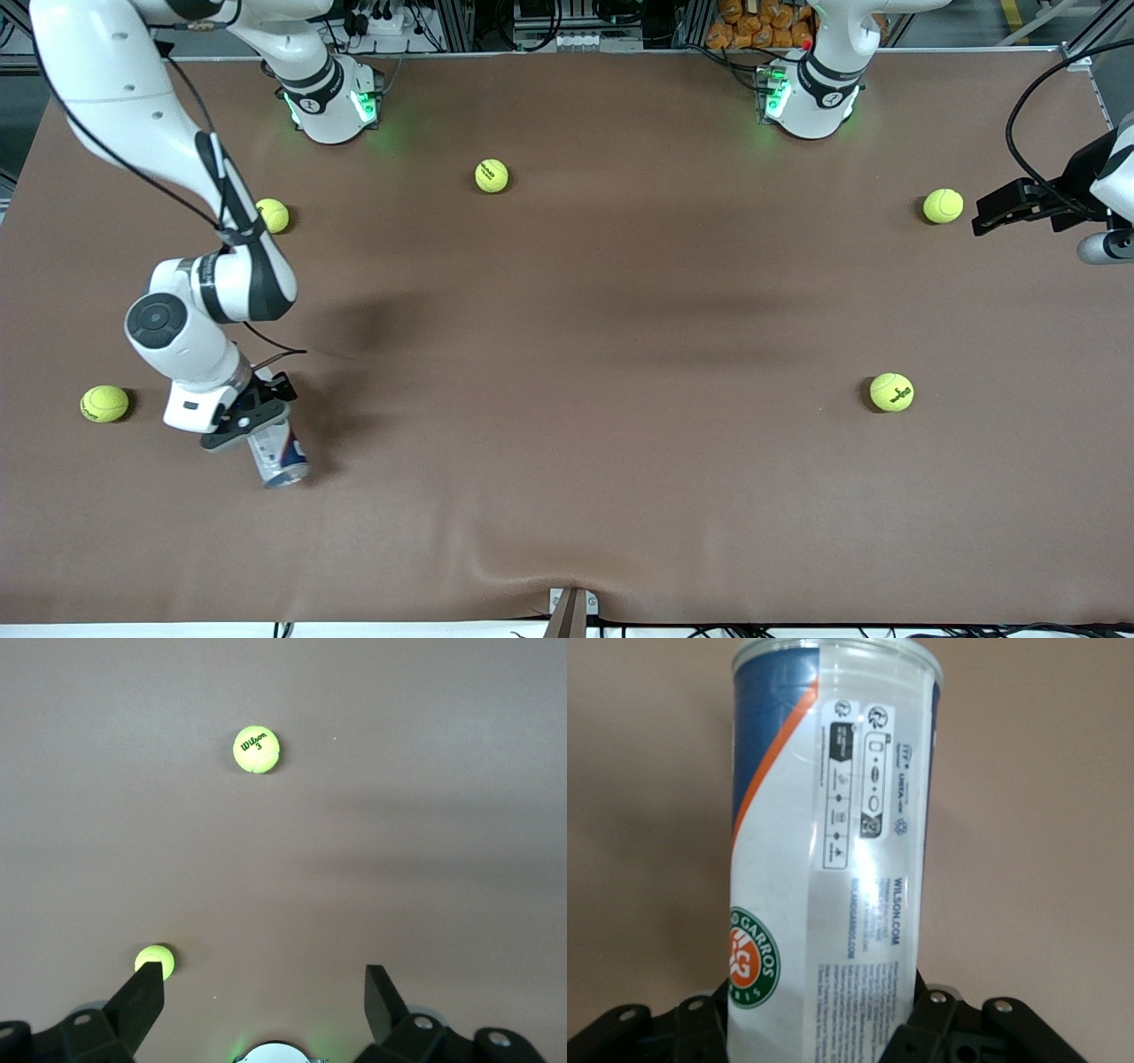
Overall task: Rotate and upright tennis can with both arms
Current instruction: 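Lift and carry the can with the right gripper to table center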
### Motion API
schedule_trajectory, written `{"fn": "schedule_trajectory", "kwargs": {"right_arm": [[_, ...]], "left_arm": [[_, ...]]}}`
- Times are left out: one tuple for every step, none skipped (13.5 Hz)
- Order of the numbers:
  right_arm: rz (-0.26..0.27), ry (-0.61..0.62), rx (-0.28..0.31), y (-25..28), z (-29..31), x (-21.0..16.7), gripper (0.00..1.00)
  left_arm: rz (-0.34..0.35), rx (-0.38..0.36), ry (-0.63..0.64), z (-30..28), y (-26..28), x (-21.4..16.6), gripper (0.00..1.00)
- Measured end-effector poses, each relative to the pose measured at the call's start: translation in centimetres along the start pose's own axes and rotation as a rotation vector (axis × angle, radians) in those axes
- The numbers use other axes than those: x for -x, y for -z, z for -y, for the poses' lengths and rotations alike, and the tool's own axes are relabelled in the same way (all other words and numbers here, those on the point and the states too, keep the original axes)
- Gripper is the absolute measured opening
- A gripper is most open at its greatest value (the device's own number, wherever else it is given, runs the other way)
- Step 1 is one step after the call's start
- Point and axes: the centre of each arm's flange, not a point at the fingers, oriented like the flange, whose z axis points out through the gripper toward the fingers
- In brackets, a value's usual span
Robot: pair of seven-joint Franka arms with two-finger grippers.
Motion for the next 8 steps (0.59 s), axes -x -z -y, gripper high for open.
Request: {"fn": "schedule_trajectory", "kwargs": {"right_arm": [[-0.026,0.090,0.002,1.4,1.9,-2.2,0.65],[-0.050,0.164,-0.003,2.4,4.4,-4.5,0.65],[-0.073,0.234,-0.013,3.3,7.8,-6.9,0.65],[-0.094,0.303,-0.023,4.1,11.9,-9.2,0.65],[-0.116,0.380,-0.033,5.0,16.7,-11.5,0.65],[-0.135,0.456,-0.043,5.9,21.8,-13.4,0.65],[-0.150,0.527,-0.055,6.6,26.9,-14.8,0.65],[-0.159,0.590,-0.067,6.9,31.4,-15.6,0.65]], "left_arm": [[0.000,0.000,0.000,0.0,0.0,0.0,1.00],[0.000,0.000,0.000,0.0,0.0,0.0,1.00],[0.000,0.000,0.000,0.0,0.0,0.0,1.00],[0.001,0.000,0.000,0.0,0.0,0.0,1.00],[0.001,0.000,0.000,0.0,0.0,0.0,1.00],[0.001,0.000,-0.001,0.0,0.0,0.0,1.00],[0.001,0.000,0.000,0.0,0.0,0.0,1.00],[0.002,0.000,0.000,0.0,-0.1,0.0,1.00]]}}
